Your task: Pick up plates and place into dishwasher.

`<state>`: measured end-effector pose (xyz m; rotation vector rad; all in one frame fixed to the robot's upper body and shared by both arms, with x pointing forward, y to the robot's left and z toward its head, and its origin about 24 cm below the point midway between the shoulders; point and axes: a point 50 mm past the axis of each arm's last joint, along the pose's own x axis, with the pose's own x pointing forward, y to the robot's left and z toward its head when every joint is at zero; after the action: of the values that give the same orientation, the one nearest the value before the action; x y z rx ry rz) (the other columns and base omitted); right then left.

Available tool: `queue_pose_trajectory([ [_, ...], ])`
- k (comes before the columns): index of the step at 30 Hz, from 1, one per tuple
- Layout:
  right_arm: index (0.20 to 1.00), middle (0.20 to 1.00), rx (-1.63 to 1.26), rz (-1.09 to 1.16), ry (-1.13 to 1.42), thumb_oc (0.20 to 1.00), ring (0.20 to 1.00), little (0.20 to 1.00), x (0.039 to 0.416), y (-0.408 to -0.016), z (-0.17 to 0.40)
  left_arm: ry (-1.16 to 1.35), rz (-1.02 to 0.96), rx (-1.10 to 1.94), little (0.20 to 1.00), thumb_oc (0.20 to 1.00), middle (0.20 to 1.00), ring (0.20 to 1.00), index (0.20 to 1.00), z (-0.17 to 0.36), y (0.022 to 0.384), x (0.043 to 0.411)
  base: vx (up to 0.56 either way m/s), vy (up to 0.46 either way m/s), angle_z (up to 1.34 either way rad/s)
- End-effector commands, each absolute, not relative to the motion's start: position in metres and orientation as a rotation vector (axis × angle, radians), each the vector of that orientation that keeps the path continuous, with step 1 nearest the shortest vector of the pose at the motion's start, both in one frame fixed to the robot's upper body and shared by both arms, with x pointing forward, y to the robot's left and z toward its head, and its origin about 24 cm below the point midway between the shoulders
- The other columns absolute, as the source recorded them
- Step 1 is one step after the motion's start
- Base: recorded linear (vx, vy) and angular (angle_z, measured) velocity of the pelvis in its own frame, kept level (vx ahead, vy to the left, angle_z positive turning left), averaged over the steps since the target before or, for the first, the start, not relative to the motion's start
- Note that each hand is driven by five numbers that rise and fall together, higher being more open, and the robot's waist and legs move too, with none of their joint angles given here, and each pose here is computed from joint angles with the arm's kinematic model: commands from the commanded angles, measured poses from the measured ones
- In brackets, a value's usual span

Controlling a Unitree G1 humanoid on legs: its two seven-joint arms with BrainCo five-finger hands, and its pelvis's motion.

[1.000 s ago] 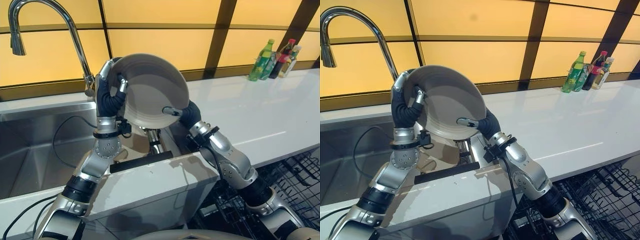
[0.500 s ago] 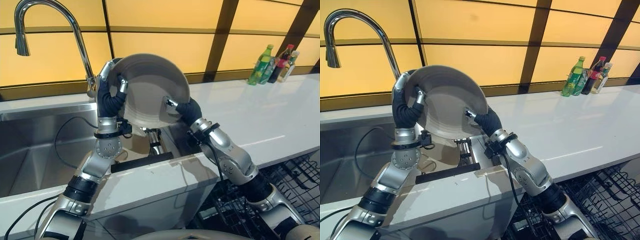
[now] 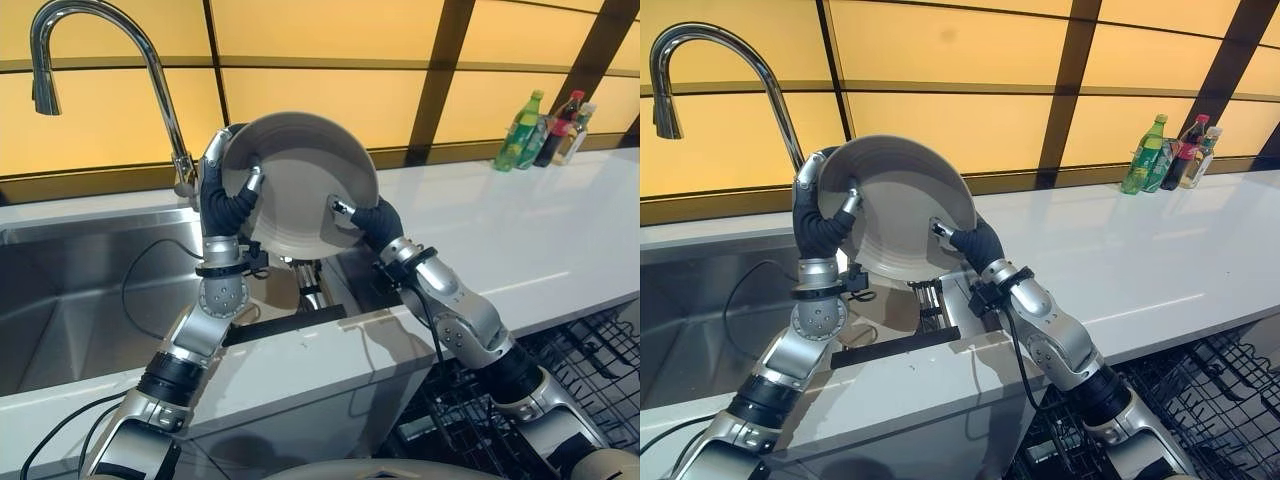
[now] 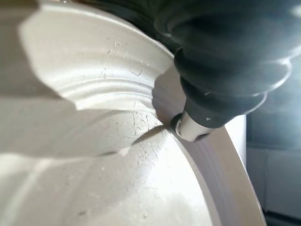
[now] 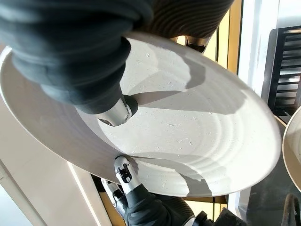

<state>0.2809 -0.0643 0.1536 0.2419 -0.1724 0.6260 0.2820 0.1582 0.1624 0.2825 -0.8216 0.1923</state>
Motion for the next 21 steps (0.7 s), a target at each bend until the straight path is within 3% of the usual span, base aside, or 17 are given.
queue_pose_trajectory([
  [1,0.2,0.2,0.288,0.72,-0.463,0.2,0.2,0.2,0.273,-0.043,0.219,-0.932,0.122,0.226,0.548,0.548,0.548,0.548,0.548,0.192,0.137,0.293,-0.05,0.006,0.0],
  [2,0.2,0.2,0.282,0.698,-0.477,0.2,0.2,0.2,0.274,-0.046,0.221,-0.928,0.145,0.224,1.0,1.0,1.0,1.0,1.0,0.194,0.141,0.294,-0.04,0.004,0.0],
  [12,0.2,0.2,0.277,0.519,-0.549,0.2,0.2,0.2,0.28,-0.079,0.231,-0.957,0.432,0.126,1.0,1.0,1.0,1.0,1.0,0.217,0.19,0.287,-0.02,-0.004,0.0],
  [21,0.2,0.2,0.216,0.405,-0.586,0.2,0.2,0.2,0.283,-0.098,0.234,-0.991,0.535,0.094,1.0,1.0,1.0,1.0,1.0,0.228,0.212,0.28,-0.01,0.0,0.0],
])
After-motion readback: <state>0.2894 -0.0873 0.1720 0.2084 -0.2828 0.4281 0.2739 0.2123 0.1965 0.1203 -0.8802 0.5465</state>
